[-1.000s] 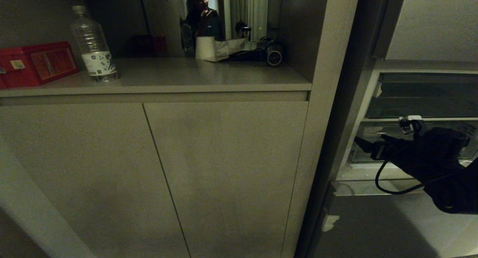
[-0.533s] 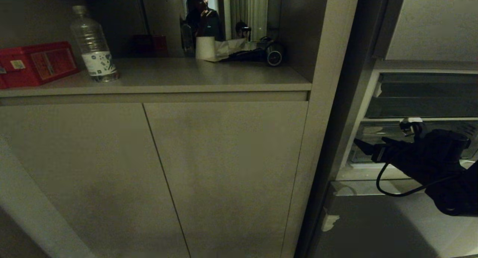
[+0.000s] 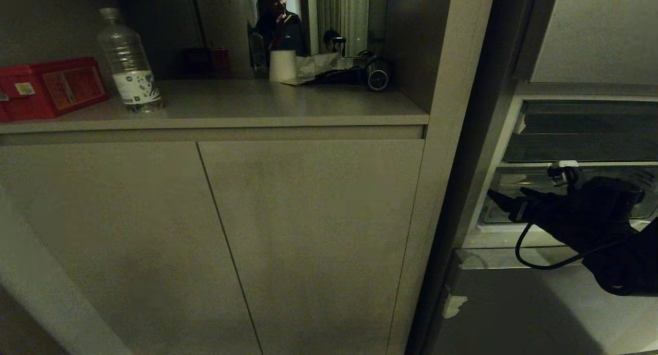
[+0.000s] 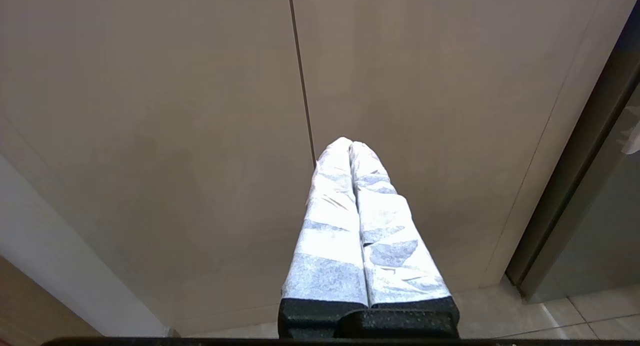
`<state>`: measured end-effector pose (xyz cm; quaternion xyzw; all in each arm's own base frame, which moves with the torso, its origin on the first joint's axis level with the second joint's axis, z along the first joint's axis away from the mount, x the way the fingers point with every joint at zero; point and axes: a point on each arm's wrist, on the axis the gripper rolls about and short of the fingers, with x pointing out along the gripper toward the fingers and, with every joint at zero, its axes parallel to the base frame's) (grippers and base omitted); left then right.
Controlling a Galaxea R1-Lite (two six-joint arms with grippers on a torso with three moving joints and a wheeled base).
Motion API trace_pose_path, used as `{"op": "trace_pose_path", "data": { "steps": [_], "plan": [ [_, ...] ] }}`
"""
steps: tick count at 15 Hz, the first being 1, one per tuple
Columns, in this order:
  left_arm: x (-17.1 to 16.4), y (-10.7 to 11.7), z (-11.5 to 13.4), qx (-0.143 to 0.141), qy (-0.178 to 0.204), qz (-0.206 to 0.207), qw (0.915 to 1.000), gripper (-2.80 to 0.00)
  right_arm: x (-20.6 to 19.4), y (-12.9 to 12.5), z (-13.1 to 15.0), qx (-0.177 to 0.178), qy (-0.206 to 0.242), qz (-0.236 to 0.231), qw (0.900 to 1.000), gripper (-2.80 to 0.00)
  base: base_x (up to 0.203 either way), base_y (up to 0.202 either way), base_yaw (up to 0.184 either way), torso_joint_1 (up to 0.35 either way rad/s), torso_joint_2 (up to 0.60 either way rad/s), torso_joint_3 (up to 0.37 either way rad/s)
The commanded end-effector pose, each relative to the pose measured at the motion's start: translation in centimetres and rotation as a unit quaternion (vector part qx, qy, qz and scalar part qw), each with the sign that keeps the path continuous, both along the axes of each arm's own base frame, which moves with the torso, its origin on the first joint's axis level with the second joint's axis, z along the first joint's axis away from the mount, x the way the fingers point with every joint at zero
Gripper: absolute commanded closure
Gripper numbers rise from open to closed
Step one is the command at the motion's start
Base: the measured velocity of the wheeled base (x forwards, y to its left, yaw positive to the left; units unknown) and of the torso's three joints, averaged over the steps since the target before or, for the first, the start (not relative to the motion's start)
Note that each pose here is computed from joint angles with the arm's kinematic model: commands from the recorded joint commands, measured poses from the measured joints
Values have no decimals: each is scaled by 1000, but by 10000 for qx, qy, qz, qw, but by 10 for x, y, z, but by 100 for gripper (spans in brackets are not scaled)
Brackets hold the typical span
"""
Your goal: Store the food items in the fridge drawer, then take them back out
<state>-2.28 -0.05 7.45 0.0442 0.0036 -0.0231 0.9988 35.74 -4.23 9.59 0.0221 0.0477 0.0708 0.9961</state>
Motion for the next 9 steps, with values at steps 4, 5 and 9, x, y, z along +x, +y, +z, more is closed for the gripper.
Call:
{"op": "trace_pose_path", "data": {
  "steps": [4,5,9],
  "plan": [
    [0,0,0,2,8,-1,10000,0,1,18,0,-12,-29,165,9999,0,0,0,0,0,0,0],
    [0,0,0,2,8,-1,10000,0,2,22,0,-24,-33,172,9998,0,0,0,0,0,0,0],
    [0,0,0,2,8,-1,10000,0,3,26,-1,-23,-9,153,9999,0,0,0,0,0,0,0]
  ]
}}
